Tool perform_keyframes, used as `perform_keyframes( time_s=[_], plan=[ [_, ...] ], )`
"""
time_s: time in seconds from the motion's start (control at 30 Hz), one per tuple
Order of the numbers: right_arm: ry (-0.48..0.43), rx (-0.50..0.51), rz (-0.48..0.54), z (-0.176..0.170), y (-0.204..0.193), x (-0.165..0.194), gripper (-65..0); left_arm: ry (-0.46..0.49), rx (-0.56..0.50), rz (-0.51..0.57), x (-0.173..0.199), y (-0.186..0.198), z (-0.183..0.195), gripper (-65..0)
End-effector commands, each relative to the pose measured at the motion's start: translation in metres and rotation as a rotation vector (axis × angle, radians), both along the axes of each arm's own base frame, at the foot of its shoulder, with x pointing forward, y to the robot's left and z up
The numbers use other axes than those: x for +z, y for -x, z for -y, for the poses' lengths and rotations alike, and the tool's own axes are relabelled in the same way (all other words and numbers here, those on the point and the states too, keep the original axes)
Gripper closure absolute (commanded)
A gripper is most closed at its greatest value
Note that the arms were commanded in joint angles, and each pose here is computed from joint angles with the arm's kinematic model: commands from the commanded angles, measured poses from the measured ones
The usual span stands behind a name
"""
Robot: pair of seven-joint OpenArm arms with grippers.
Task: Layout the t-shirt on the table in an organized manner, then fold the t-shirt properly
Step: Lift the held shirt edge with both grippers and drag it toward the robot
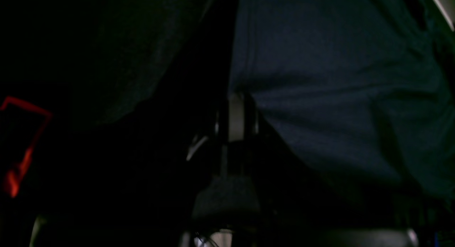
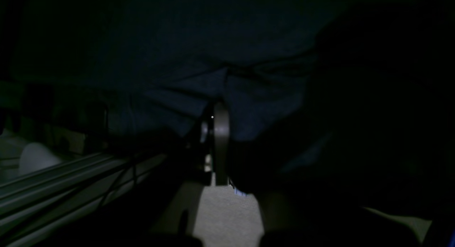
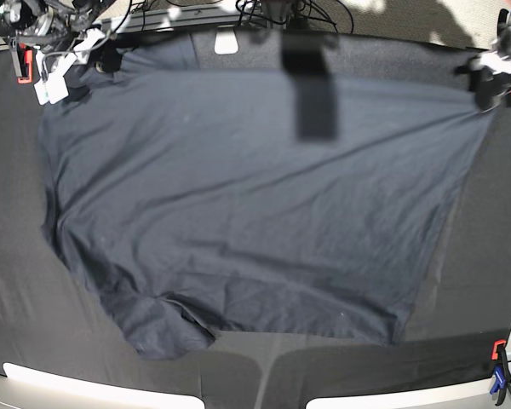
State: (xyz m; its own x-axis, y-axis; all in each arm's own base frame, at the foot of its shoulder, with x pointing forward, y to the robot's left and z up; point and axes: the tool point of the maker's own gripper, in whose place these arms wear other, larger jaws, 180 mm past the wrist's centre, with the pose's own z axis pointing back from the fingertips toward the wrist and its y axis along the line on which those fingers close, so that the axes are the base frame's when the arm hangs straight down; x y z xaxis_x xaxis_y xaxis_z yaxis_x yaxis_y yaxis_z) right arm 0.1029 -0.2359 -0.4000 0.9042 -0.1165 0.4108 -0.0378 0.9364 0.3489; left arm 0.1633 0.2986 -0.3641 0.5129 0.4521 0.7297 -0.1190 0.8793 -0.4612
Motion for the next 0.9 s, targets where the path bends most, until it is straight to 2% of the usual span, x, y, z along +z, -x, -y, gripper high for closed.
perform_keyframes(
  time_s=[0.0, 0.13, 0.3, 0.43, 0.6, 0.73, 0.87],
  plan=[
    [0.016, 0.011, 0.001, 0.003, 0.002, 0.004, 0.0, -0.018, 0.012, 0.050, 0.016, -0.004, -0.010, 0.0],
    [0.012, 0.011, -0.037, 0.003, 0.018, 0.001, 0.0, -0.028, 0.030, 0.034, 0.017, 0.003, -0.018, 0.0],
    [0.009, 0.011, -0.052, 0.003, 0.025, 0.000, 0.0, 0.006, 0.040, 0.049, 0.020, 0.008, -0.017, 0.0],
    [-0.029, 0.012, 0.020, 0.000, 0.004, 0.010, 0.0, 0.011, 0.049, 0.082, 0.026, 0.003, -0.018, 0.0],
    [-0.028, 0.012, 0.137, 0.001, -0.039, 0.025, 0.0, 0.003, 0.065, 0.158, 0.037, -0.015, -0.021, 0.0],
    [0.022, 0.020, 0.200, 0.007, -0.073, 0.034, 0.0, -0.047, 0.012, 0.156, 0.034, -0.042, -0.010, 0.0],
    [0.066, 0.018, 0.254, 0.014, -0.100, 0.045, 0.0, -0.038, -0.056, 0.189, 0.036, -0.068, 0.013, 0.0]
  ],
)
